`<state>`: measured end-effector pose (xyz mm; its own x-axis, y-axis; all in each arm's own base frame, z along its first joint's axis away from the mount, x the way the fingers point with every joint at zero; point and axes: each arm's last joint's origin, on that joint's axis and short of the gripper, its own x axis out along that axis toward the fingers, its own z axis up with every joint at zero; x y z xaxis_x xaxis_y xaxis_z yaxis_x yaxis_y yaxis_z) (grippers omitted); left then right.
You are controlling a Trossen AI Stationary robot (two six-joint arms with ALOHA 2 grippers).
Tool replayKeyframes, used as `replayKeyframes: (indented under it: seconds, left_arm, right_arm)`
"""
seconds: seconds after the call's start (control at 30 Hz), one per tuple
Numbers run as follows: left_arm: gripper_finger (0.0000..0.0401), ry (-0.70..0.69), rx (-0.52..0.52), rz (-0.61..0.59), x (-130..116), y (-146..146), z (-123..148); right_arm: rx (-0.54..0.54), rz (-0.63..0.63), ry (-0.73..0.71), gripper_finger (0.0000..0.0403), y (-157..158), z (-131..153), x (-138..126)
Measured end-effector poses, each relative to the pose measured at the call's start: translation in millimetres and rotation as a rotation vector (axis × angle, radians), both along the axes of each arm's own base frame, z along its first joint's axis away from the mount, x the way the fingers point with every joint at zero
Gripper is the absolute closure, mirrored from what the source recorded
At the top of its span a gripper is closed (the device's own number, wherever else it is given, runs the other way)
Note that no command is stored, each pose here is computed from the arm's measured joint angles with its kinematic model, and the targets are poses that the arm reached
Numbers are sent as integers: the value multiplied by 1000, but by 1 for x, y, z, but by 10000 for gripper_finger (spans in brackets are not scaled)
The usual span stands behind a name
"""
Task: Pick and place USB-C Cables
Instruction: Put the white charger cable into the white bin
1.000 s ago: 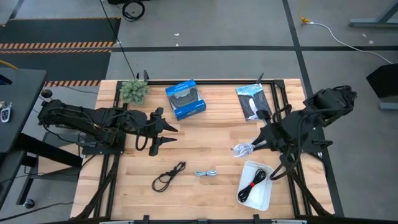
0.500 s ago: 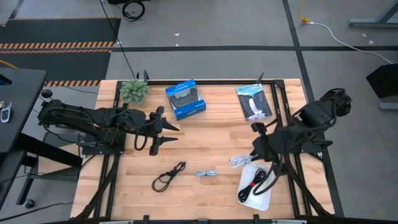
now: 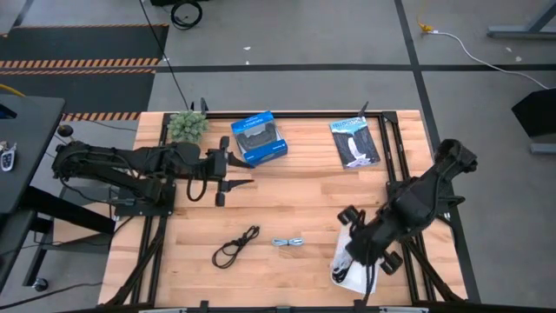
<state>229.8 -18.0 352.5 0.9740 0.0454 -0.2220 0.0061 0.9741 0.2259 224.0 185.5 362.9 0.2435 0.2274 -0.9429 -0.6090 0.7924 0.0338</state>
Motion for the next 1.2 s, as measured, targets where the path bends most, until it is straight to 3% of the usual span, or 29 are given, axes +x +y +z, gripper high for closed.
replayKeyframes:
  seconds: [0.33,0.63,0.83,1.2]
  left_arm:
    - [229,-50,25,52,2,13,5]
    - [229,-51,14,61,2,15,5]
    - [229,-42,-17,62,2,14,4]
    - [229,-23,-50,70,1,14,2]
  right_arm:
    - [-118,46,224,357,27,-54,11]
    - [-226,86,348,359,38,-84,18]
    - [-339,157,507,359,44,-110,18]
    - [-359,244,567,360,53,-134,24]
